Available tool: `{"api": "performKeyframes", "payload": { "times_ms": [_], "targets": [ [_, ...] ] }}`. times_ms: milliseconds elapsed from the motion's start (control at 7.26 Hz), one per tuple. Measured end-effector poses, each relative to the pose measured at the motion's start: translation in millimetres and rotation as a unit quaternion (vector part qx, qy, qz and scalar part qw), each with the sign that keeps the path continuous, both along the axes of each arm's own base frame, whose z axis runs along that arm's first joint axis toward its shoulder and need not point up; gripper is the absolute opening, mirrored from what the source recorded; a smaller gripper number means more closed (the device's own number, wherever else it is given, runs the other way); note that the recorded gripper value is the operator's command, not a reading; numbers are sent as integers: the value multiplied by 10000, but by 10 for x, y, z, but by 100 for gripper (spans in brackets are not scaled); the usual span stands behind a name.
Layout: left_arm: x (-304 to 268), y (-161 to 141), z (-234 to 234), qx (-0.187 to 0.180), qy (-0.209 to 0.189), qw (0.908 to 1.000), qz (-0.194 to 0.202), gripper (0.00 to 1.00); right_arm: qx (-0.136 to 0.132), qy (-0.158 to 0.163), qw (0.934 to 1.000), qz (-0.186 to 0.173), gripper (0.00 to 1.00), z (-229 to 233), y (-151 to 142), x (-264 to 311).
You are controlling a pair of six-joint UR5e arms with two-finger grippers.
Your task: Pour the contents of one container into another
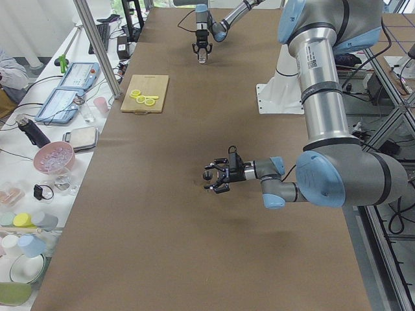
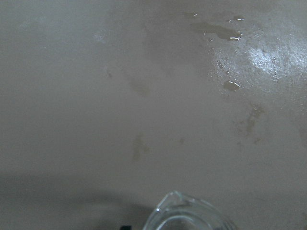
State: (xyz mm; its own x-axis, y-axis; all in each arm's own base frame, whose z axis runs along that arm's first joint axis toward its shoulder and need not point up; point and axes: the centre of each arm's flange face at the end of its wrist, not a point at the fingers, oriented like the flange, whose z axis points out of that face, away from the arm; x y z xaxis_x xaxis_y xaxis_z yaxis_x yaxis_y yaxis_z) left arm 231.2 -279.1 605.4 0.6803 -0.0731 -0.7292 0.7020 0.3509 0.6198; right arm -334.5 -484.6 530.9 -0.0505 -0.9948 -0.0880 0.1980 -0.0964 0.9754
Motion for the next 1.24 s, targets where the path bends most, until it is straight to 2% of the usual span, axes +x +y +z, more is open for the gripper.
{"api": "performKeyframes", "payload": {
  "times_ms": [276,413,551,689,965,1103,1240],
  "targets": [
    [-91,-253,-495,-219,-89,9993,275,98,12,-14,10000,-33,99,-8,25,-33],
    [-119,-453,-766,-255,0,9983,521,98,7,-19,10000,-34,99,-11,28,-35],
    [-177,-741,-1013,-319,213,9956,857,98,-25,-29,10000,-28,99,-28,26,-41],
    [-348,-1086,-1129,-559,270,9908,1207,98,-73,-52,10000,-16,100,-70,12,-55],
    [-1044,-1840,-915,-1461,46,9751,1668,98,-192,-118,9997,34,100,-203,-46,-98],
    [-1524,-2162,-658,-2104,98,9603,1827,98,-251,-162,9995,74,100,-287,-94,-108],
    [-1996,-2366,-431,-2787,223,9390,2004,98,-332,-219,9991,134,100,-394,-157,-103]
  ]
}}
